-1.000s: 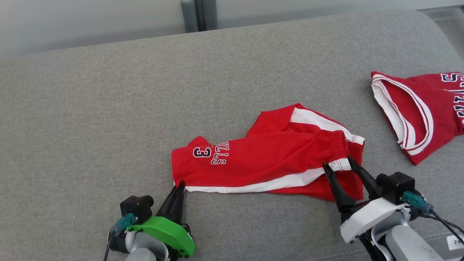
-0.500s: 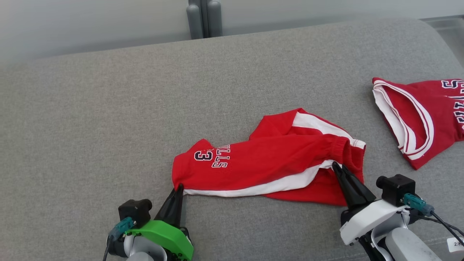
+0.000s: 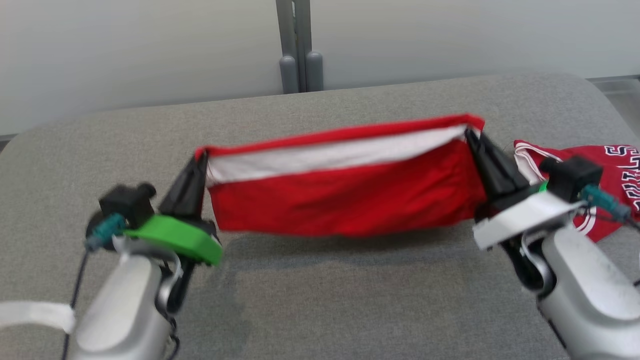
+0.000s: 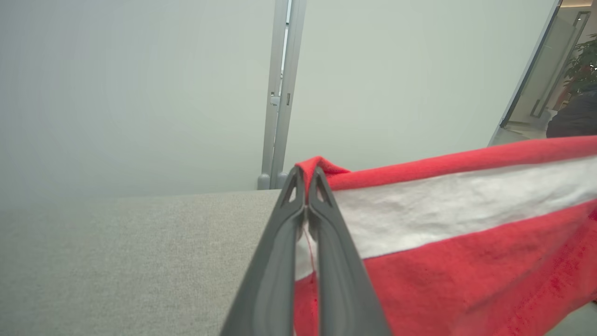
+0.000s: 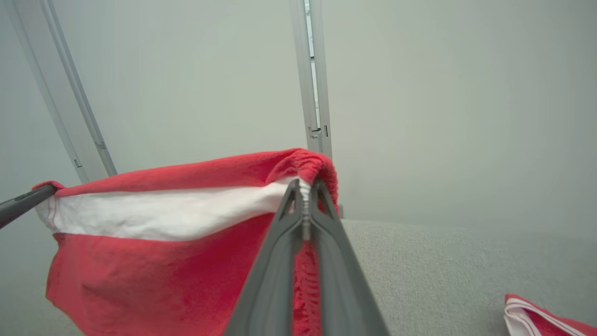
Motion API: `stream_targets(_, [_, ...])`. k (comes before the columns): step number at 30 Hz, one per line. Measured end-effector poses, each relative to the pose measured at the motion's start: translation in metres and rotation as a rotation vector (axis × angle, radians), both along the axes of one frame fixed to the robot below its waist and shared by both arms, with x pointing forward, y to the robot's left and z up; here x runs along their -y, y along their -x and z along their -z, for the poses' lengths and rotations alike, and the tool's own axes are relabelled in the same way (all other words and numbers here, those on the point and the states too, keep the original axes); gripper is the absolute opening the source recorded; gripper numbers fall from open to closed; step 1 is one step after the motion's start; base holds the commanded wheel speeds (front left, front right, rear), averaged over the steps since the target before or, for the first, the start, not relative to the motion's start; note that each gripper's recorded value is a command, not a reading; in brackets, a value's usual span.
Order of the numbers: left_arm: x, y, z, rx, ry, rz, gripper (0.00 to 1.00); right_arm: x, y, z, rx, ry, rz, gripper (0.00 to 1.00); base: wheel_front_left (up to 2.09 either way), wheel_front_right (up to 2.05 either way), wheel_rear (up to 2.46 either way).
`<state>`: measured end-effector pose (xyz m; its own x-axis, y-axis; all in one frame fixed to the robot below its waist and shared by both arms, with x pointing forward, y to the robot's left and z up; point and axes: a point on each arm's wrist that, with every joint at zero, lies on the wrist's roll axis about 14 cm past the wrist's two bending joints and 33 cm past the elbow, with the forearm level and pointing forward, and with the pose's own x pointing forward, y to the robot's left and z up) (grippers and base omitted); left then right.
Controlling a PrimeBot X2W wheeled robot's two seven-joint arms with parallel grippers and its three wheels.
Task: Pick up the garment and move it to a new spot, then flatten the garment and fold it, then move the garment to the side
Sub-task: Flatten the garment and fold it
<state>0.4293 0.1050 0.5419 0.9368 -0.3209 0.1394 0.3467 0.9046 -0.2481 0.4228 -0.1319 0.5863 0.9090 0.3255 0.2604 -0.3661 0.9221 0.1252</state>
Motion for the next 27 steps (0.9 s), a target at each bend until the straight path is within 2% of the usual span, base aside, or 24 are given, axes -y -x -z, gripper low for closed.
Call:
stream_targets(6, [-0.021, -0.062, -0.101, 0.247, -0.189, -0.005, 0.0, -0.007, -0.061, -0.086, 0.193, 0.12, -0.033, 0.0, 0.0, 0.0, 0.0])
stream_targets(7, [-0.026, -0.082, -0.127, 0.295, -0.223, -0.019, 0.0, -0.01, -0.083, -0.11, 0.232, 0.159, -0.031, 0.0, 0.0, 0.0, 0.0])
stream_targets(12, [-0.041, -0.133, -0.178, 0.368, -0.275, -0.081, 0.0, -0.015, -0.137, -0.15, 0.283, 0.244, -0.014, 0.0, 0.0, 0.0, 0.0])
stream_targets(16, [-0.047, -0.168, -0.186, 0.381, -0.342, -0.111, 0.0, -0.015, -0.179, -0.162, 0.298, 0.287, 0.015, 0.0, 0.0, 0.0, 0.0])
stream_targets(19, [-0.043, -0.188, -0.192, 0.41, -0.369, -0.116, 0.0, -0.013, -0.209, -0.158, 0.306, 0.347, 0.041, 0.0, 0.0, 0.0, 0.0])
stream_targets(22, [-0.042, -0.199, -0.194, 0.433, -0.381, -0.121, 0.0, -0.015, -0.226, -0.153, 0.31, 0.351, 0.046, 0.0, 0.0, 0.0, 0.0])
stream_targets(24, [-0.042, -0.209, -0.185, 0.436, -0.376, -0.133, 0.0, -0.017, -0.243, -0.143, 0.301, 0.342, 0.047, 0.0, 0.0, 0.0, 0.0])
stream_targets(27, [-0.044, -0.222, -0.152, 0.393, -0.376, -0.131, 0.0, -0.025, -0.263, -0.103, 0.247, 0.341, 0.023, 0.0, 0.0, 0.0, 0.0])
